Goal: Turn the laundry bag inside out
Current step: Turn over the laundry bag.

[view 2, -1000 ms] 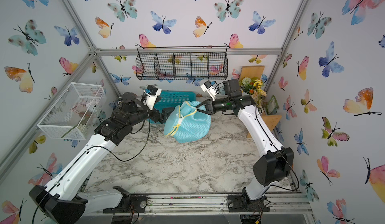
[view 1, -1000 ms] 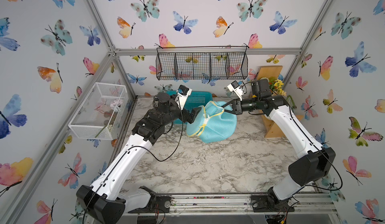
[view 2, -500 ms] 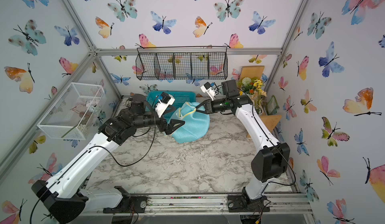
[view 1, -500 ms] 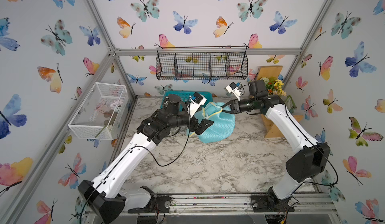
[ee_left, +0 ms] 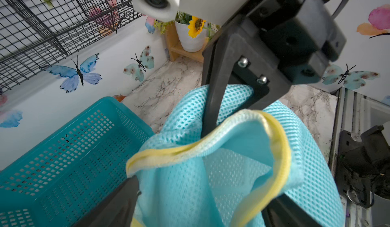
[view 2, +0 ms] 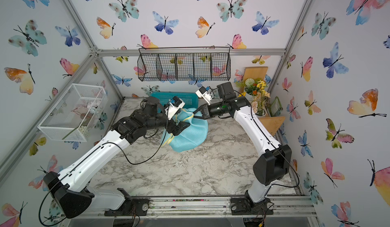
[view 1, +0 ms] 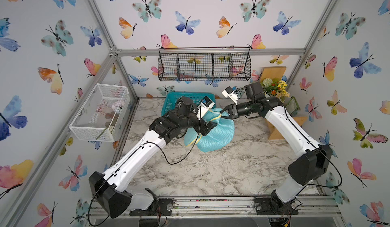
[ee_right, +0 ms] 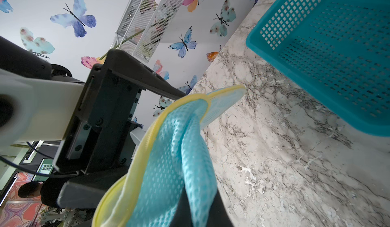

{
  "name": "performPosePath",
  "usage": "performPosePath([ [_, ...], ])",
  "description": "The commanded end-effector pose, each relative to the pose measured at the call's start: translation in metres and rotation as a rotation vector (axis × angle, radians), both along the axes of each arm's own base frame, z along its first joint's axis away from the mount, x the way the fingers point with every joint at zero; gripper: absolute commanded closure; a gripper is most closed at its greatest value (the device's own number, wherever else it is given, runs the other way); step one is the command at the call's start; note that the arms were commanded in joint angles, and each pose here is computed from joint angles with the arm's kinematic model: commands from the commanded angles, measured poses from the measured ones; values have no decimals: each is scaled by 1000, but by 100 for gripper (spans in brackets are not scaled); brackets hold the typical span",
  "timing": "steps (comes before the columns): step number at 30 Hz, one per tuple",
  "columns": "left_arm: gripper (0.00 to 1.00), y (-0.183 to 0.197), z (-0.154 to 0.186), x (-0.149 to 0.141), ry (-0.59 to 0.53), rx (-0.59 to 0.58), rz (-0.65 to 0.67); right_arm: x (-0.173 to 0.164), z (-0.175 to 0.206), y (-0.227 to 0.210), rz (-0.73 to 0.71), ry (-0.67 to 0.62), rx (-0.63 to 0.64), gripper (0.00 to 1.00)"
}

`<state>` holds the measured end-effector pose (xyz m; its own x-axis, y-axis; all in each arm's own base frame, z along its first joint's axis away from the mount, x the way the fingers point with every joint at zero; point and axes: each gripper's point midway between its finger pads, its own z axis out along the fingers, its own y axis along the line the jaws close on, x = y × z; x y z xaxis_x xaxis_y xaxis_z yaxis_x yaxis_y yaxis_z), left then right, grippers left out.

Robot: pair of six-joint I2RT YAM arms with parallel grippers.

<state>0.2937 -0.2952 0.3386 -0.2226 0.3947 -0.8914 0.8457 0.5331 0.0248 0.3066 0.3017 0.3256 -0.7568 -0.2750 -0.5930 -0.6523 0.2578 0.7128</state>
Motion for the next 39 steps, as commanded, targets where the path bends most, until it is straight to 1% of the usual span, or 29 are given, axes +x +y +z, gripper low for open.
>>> performPosePath([
  [1, 28, -4, -2, -2, 23, -3, -10, -6, 9, 2, 42, -5, 29, 97],
  [5, 62, -7, -9, -6, 65, -10, -26, -9, 12, 4, 54, -9, 40, 97],
  [6, 68, -8, -10, -7, 72, -12, -32, -9, 14, 4, 57, -12, 44, 97],
  [10, 100, -12, -14, -18, 119, -34, -79, -9, 20, 5, 63, -20, 62, 97],
  [13, 100, -14, -14, -28, 164, -59, -114, -4, 20, 5, 41, -23, 53, 98],
  [15, 100, -15, -11, -36, 210, -94, -150, 7, 18, 5, -1, -17, 26, 95],
  [16, 100, -14, -8, -35, 232, -117, -144, 15, 17, 3, -30, -9, 9, 87],
  [17, 100, -11, -7, -32, 256, -138, -119, 24, 16, 1, -68, -5, -11, 73],
  [19, 100, -1, -4, -18, 307, -185, -40, 43, 19, -8, -148, -16, -38, 69],
  [20, 100, 6, -2, -7, 340, -219, 24, 56, 23, -17, -217, -37, -60, 61],
  [21, 100, 12, -1, 2, 372, -252, 77, 67, 27, -27, -284, -51, -68, 56],
  [23, 100, 25, -1, 23, 446, -305, 197, 87, 47, -53, -431, -92, -45, 51],
  [24, 100, 29, -2, 29, 480, -314, 233, 93, 56, -65, -495, -119, -37, 48],
  [26, 100, 37, -4, 47, 508, -297, 348, 99, 73, -85, -610, -184, -33, 47],
  [27, 100, 40, -5, 55, 526, -293, 393, 99, 78, -89, -639, -196, -37, 46],
  [28, 100, 40, -1, 60, 536, -299, 405, 98, 82, -91, -655, -189, -35, 47],
  [30, 100, 47, 10, 76, 530, -330, 503, 90, 88, -84, -627, -116, -5, 52],
  [32, 100, 57, 23, 92, 498, -378, 613, 73, 97, -60, -534, -50, 55, 56],
  [35, 100, 75, 35, 113, 451, -446, 782, 47, 102, -30, -405, 35, 122, 57],
  [36, 100, 80, 37, 119, 439, -469, 823, 42, 101, -25, -383, 74, 135, 57],
  [38, 100, 93, 37, 129, 429, -516, 949, 29, 97, -12, -332, 150, 176, 57],
  [39, 100, 98, 36, 133, 426, -534, 1000, 23, 95, -5, -311, 169, 192, 56],
])
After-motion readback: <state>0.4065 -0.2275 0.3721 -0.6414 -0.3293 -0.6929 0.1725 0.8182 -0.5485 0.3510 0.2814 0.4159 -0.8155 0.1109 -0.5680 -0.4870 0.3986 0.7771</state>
